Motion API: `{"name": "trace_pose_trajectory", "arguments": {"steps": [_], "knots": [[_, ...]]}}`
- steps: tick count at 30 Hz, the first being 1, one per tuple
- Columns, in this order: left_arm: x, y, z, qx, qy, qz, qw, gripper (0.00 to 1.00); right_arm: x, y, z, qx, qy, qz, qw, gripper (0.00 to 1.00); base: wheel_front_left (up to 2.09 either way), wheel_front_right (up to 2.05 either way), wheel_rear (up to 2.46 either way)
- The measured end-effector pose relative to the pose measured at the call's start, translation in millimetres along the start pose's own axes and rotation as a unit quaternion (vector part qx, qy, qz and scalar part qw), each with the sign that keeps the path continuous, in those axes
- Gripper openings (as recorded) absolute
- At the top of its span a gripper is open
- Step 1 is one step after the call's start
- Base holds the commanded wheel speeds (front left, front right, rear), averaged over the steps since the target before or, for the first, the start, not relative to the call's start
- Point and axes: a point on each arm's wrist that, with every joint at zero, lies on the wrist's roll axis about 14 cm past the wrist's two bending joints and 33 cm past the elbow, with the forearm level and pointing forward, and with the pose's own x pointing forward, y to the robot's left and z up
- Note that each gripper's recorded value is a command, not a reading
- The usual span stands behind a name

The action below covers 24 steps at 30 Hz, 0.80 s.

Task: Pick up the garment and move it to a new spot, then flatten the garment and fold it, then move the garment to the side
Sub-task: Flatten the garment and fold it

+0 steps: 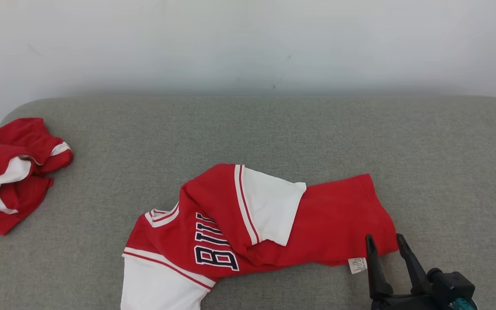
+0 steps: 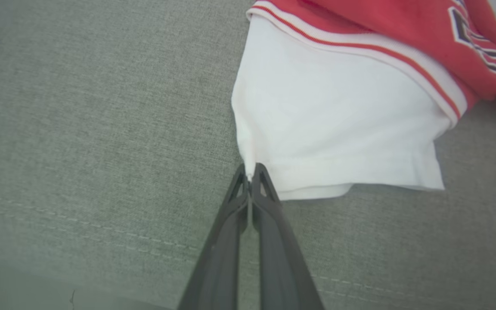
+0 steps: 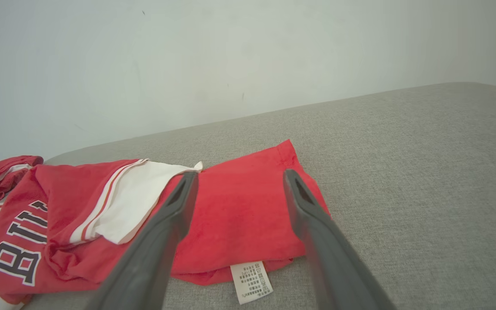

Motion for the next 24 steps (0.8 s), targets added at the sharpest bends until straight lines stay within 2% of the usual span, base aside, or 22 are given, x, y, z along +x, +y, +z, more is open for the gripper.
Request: {"name": "trace_pose_trajectory", "arguments": {"steps": [1, 2, 4, 7, 10, 14, 17, 24], "knots": [[0, 0, 1, 0.001, -0.003, 0.003, 1.000, 0.85, 0, -1, 1, 0.000, -0.002, -0.001, 1.000, 1.00, 0.00, 0.00, 0.00], [1, 0, 5, 0.000, -0.012, 0.006, 1.000, 1.00, -1, -2, 2, 0.000, -0.004, -0.003, 1.000, 1.00, 0.00, 0.00, 0.00], [3, 2, 18, 0.000, -0.038, 0.012, 0.999, 1.00, -2, -4, 4, -0.001, -0.006, -0.007, 1.000, 1.00, 0.00, 0.00, 0.00], [8, 3, 43, 0.027, -0.076, 0.007, 0.997, 1.00, -5, -9, 5, -0.001, -0.008, -0.015, 1.000, 1.00, 0.00, 0.00, 0.00], [14, -3, 83, 0.049, -0.135, -0.008, 0.990, 1.00, -7, -13, 5, -0.001, -0.008, -0.021, 1.000, 1.00, 0.00, 0.00, 0.00], [22, -28, 134, 0.073, -0.191, -0.043, 0.978, 1.00, -9, -16, 6, 0.000, -0.008, -0.027, 1.000, 1.00, 0.00, 0.00, 0.00], [30, -47, 164, 0.116, -0.214, -0.078, 0.967, 1.00, -9, -17, 5, 0.004, -0.008, -0.028, 1.000, 1.00, 0.00, 0.00, 0.00], [54, -98, 226, 0.168, -0.249, -0.158, 0.941, 1.00, -12, -28, 7, 0.011, -0.010, -0.047, 0.999, 1.00, 0.00, 0.00, 0.00]]}}
